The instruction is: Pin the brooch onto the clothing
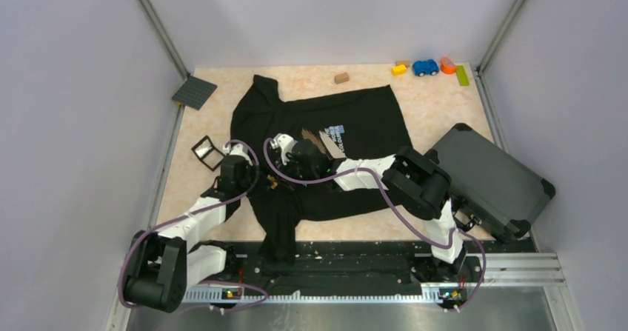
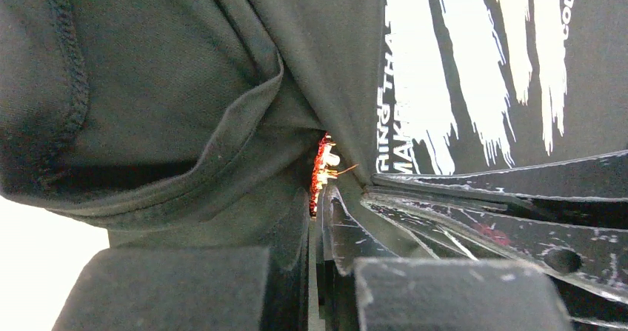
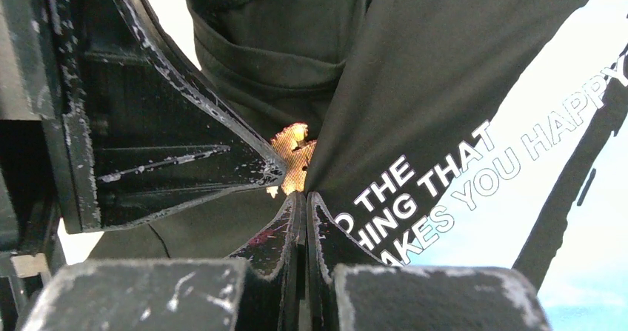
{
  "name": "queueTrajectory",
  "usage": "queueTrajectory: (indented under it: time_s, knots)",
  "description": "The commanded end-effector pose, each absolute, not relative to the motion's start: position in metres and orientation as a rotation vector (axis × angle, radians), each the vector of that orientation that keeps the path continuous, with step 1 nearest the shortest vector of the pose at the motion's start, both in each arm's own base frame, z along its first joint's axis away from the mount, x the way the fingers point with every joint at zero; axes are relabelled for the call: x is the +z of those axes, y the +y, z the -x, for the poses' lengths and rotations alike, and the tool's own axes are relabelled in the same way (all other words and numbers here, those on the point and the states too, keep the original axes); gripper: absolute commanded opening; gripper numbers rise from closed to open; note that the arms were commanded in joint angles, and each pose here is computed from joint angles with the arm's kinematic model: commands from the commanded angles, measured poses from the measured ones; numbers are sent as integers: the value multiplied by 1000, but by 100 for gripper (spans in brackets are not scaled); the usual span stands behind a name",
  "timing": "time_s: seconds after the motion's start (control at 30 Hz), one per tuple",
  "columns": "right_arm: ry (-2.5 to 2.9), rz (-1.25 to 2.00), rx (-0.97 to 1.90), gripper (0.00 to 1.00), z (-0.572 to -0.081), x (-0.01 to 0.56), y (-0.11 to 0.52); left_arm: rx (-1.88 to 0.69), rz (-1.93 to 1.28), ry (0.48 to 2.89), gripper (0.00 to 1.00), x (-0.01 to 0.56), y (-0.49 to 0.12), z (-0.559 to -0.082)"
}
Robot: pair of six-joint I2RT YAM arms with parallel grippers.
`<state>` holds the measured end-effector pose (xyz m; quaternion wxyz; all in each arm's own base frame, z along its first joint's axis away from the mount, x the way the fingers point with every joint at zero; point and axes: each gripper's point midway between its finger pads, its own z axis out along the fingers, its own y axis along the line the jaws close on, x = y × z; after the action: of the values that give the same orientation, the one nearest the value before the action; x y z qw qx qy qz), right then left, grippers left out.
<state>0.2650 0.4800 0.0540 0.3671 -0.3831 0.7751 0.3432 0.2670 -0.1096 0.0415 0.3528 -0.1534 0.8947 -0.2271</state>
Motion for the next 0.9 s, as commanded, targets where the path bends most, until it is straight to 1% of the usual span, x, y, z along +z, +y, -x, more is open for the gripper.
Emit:
queueTrajectory:
  time_s: [0.0, 0.13, 0.4, 0.87]
  knots:
    - [1970, 1014, 878, 0, -266, 55, 484, -578, 372, 2272, 0, 52, -111, -279]
    - [1973, 970, 876, 0, -270, 61, 484, -584, 367, 2275, 0, 51, -112, -279]
    - [1937, 835, 857, 0, -290, 93, 485, -579, 352, 2284, 0, 50, -114, -278]
    - [1899, 748, 868, 0, -296, 111, 480, -564, 365, 2261, 0, 57, -112, -273]
